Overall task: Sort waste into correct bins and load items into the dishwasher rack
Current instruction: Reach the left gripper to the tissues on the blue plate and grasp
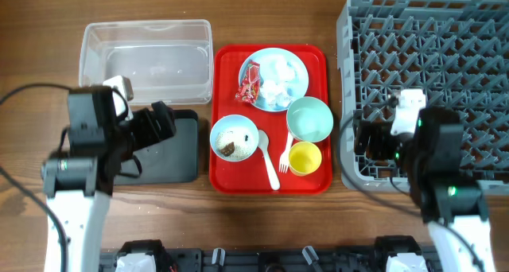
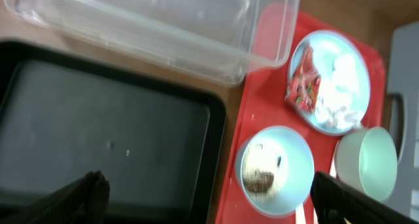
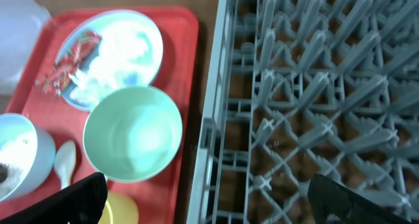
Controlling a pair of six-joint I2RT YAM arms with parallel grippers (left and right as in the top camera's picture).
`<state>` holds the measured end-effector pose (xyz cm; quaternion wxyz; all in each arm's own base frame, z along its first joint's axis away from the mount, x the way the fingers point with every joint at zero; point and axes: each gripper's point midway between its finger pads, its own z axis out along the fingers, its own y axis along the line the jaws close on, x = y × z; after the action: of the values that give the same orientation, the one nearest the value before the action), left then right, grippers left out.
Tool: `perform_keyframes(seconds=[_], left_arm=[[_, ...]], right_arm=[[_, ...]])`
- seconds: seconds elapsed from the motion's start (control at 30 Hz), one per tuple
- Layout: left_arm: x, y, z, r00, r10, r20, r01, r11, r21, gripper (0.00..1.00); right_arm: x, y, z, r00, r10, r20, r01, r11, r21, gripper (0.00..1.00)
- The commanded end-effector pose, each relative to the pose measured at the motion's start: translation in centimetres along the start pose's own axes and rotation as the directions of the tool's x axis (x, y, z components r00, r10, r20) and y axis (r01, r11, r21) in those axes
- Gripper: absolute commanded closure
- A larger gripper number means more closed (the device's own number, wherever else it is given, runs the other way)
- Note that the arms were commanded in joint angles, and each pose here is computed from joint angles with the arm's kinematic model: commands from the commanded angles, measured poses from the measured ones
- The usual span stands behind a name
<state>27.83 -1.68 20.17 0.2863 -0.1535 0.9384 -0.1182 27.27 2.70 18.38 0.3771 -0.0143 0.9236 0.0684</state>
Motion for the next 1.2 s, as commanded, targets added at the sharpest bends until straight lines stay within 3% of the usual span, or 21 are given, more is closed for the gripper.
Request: perform_keyframes(seconds=[0.0,0.2,0.3,0.37,0.53,0.73,0.83,1.0,1.17], left_arm=[[0.0,-0.1,1.1,0.997,-0.005,-0.072,0.004,1.000,-0.013,0.00],[-0.9,-0.3,2.4,0.997,-0.044,-0.067,0.043,0.999,-0.010,0.00],[-2.4,-2.0,2.4,0.998,-0.056,-0.019,0.058,0.995,0.078,0.00],[-3.3,-3.4,2.5,1.000,-0.027,0.011,0.026,0.990,0.141,0.00],[-5.8,-5.9,3.4,0.997,0.037,0.073,-0.048,0.988,0.147,0.00],[-8.3,-12.0,6.0,0.947,0.272,0.170,-0.295,0.946,0.132,0.00],[-7.7,-16.2,8.4,0.892,0.398,0.216,-0.434,0.886,0.160,0.00],[-5.8,-20.9,12.4,0.857,0.455,0.241,-0.505,0.834,0.220,0.00],[-3.1,-23.3,16.2,0.890,0.412,0.195,-0.453,0.849,0.274,0.00]], right_arm=[[-2.2,-0.3,-0.3,0.999,0.018,-0.033,-0.018,1.000,0.022,0.00],[-1.4,-0.5,0.6,0.995,0.025,-0.100,-0.022,0.999,0.030,0.00],[-1.5,-0.5,0.6,0.995,0.025,-0.094,-0.022,0.999,0.030,0.00],[-1.6,-0.5,0.6,0.996,0.024,-0.088,-0.022,0.999,0.029,0.00],[-1.7,-0.5,0.6,0.996,0.024,-0.086,-0.022,0.999,0.029,0.00],[-1.7,-0.5,0.6,0.996,0.024,-0.086,-0.022,0.999,0.029,0.00],[-1.7,-0.5,0.6,0.996,0.024,-0.086,-0.022,0.999,0.029,0.00],[-1.7,-0.5,0.6,0.996,0.024,-0.086,-0.022,0.999,0.029,0.00],[-1.6,-0.5,0.6,0.996,0.024,-0.089,-0.022,0.999,0.029,0.00]])
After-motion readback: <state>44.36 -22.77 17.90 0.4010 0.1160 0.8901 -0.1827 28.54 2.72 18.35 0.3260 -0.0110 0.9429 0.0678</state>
